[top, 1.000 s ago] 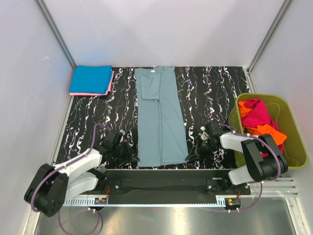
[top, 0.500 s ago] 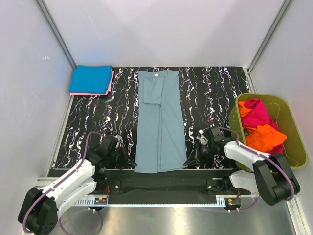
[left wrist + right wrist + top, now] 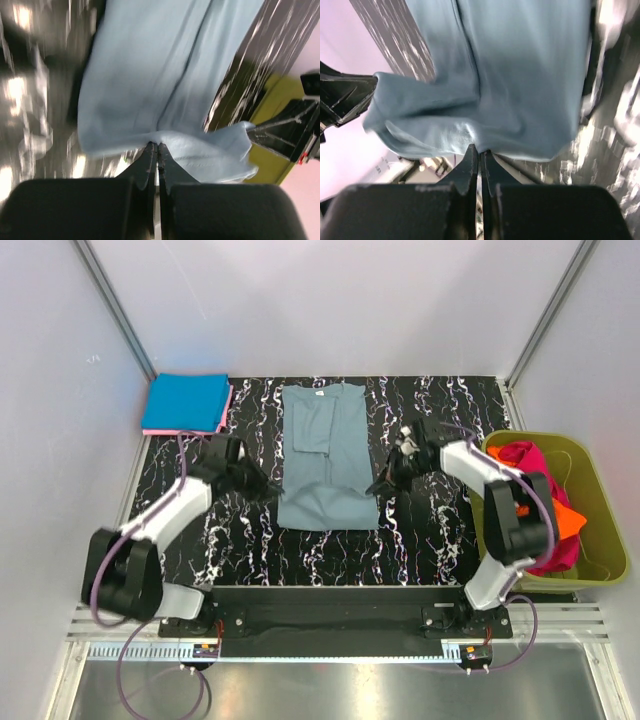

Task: Fold and stack the t-shirts
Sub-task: Fold the tshirt

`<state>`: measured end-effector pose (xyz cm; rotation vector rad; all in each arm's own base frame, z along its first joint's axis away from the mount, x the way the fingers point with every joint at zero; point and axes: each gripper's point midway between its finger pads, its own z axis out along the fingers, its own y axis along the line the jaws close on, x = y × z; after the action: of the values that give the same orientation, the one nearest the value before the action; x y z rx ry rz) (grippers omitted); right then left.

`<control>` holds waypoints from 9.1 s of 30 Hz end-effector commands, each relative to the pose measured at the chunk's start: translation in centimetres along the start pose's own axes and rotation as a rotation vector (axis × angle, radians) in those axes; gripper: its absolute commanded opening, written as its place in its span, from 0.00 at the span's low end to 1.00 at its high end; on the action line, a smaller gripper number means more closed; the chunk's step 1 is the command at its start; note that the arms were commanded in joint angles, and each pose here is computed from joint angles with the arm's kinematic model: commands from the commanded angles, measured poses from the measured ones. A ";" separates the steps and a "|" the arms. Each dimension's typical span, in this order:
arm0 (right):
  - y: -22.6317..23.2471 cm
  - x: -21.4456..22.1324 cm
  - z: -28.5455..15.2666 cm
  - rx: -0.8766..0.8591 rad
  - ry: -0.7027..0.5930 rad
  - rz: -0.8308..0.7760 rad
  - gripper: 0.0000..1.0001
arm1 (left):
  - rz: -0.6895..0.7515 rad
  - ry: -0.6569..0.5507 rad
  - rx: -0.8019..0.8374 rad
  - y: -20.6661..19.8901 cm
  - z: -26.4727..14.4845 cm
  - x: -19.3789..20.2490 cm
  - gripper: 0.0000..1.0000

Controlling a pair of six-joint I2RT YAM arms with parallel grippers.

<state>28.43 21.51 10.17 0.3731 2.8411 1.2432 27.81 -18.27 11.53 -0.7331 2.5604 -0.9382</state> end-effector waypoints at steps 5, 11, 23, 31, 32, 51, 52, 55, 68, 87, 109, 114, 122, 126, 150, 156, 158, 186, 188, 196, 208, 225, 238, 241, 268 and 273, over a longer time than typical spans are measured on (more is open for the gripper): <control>-0.2 -7.4 0.9 0.025 0.022 -0.008 0.00 | 0.067 -0.025 0.055 -3.5 3.7 -8.1 0.00; 0.5 -10.6 1.5 -0.001 0.007 -0.018 0.00 | 0.047 0.005 0.047 -3.0 6.0 -10.1 0.00; 0.5 -13.4 2.8 -0.021 0.038 -0.017 0.06 | 0.047 0.033 0.043 -2.5 7.8 -11.3 0.01; -1.0 -18.7 2.7 0.018 -0.046 -0.035 0.41 | 0.142 0.018 -0.041 -1.3 8.4 -14.0 0.28; -1.2 -19.5 2.2 0.024 -0.065 -0.035 0.43 | 0.186 -0.032 -0.068 -1.4 7.8 -15.4 0.37; 4.2 -8.2 2.2 -0.146 0.019 -0.088 0.49 | 0.362 0.085 0.259 -6.5 6.0 -3.4 0.37; 4.0 -7.7 2.8 -0.156 0.041 -0.079 0.47 | 0.356 0.083 0.275 -6.4 6.6 -3.0 0.36; 2.1 -6.7 4.4 -0.156 0.092 -0.036 0.45 | 0.310 0.125 0.210 -3.0 7.9 -1.8 0.34; -3.5 -6.5 1.3 -0.011 0.030 -0.011 0.39 | 0.462 0.143 0.140 -0.2 5.1 -0.7 0.35; 0.3 -1.4 9.7 -0.048 0.211 -0.073 0.37 | 0.285 0.167 0.082 3.8 8.9 1.6 0.36; -6.4 -1.0 1.1 -0.074 -0.309 0.288 0.67 | -0.181 -0.205 0.111 5.4 0.1 1.9 0.59; -6.7 -2.2 1.4 -0.103 -0.402 0.377 0.67 | -0.385 -0.316 0.175 6.6 1.1 0.5 0.55; -7.7 -2.4 2.0 -0.050 -0.474 0.455 0.51 | -0.393 -0.285 0.066 7.8 3.6 0.2 0.56; -8.6 -2.1 2.3 0.007 -0.497 0.491 0.49 | -0.434 -0.279 0.047 8.3 4.1 0.6 0.55; -11.2 -2.6 4.8 0.099 -0.476 0.550 0.39 | -0.483 -0.238 -0.049 9.7 6.6 0.8 0.40; -10.8 -2.3 5.2 0.093 -0.451 0.531 0.27 | -0.486 -0.238 -0.048 9.9 7.1 0.6 0.24; -10.8 -2.2 5.1 0.094 -0.445 0.523 0.23 | -0.479 -0.240 -0.044 10.0 7.1 0.4 0.13; -7.1 10.2 -0.2 0.078 -0.245 0.152 0.00 | -0.349 -0.160 0.120 10.9 -2.3 7.5 0.00; -7.3 11.6 -0.7 0.081 -0.228 0.149 0.00 | -0.349 -0.148 0.128 11.1 -3.3 8.4 0.00; -9.1 17.1 -2.7 0.086 -0.156 0.180 0.00 | -0.368 -0.085 0.107 12.2 -6.4 11.4 0.00; -6.7 17.1 -4.8 0.075 -0.180 0.175 0.00 | -0.283 -0.152 0.132 9.4 -9.9 10.1 0.00; 3.2 -0.1 -5.9 0.048 -0.224 0.104 0.00 | 0.070 -0.281 0.098 -7.2 -6.8 -5.5 0.00; 4.4 -7.9 -6.0 -0.024 -0.203 0.151 0.00 | 0.074 -0.197 0.144 -11.5 -1.3 -13.5 0.00; 4.2 -9.2 -6.3 -0.041 -0.200 0.168 0.00 | 0.087 -0.212 0.159 -12.5 -1.3 -14.5 0.00; 2.6 -16.9 -4.4 -0.068 -0.200 0.216 0.27 | 0.078 -0.170 0.168 -13.0 6.0 -19.3 0.25; 1.2 -21.1 -3.6 -0.068 -0.227 0.198 0.43 | 0.169 -0.157 0.128 -13.6 7.1 -21.2 0.42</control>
<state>46.11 16.14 11.49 0.8117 2.6693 1.2269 51.25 -19.16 15.09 -0.6552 2.4058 -0.9654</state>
